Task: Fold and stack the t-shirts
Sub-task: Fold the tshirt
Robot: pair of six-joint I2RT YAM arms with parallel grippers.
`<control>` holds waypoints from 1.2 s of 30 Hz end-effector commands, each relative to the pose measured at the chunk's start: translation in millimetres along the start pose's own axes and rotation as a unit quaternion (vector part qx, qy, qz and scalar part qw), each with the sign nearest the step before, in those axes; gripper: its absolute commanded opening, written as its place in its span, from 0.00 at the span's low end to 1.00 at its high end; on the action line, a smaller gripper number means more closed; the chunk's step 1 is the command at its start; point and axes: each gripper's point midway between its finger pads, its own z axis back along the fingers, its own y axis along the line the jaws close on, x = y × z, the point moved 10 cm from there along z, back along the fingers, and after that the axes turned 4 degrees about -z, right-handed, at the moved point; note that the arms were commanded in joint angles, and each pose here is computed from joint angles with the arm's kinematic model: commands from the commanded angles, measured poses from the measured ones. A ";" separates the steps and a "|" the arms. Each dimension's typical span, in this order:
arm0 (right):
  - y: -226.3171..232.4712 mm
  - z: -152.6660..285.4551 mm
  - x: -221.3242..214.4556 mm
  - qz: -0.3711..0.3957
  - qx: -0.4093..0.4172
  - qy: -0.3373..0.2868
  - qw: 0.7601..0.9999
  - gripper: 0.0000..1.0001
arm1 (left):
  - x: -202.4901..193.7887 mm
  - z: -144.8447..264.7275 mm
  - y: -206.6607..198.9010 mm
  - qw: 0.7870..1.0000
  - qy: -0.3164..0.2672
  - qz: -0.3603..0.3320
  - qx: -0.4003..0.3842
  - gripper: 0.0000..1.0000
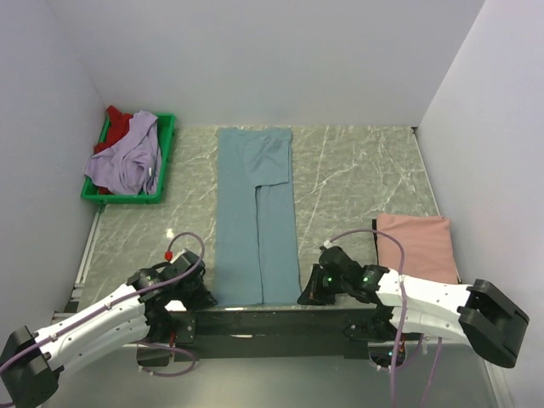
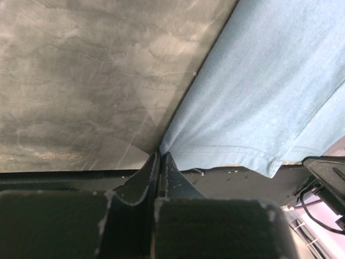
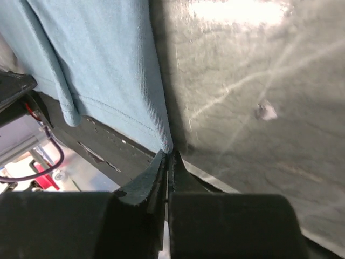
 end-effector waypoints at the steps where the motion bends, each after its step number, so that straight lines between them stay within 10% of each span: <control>1: -6.5 8.3 -1.5 0.012 -0.020 -0.016 1.000 0.00 | -2.1 5.2 -6.1 1.000 0.010 -0.019 -0.021 0.00; 14: 58.6 36.1 31.8 0.094 -0.020 -0.091 0.991 0.00 | 27.7 31.1 -74.8 0.993 -0.076 -0.064 -0.062 0.00; 36: 147.8 -3.7 229.8 0.086 -0.051 -0.215 0.972 0.00 | 201.2 -13.3 -186.6 0.983 -0.177 -0.010 -0.053 0.00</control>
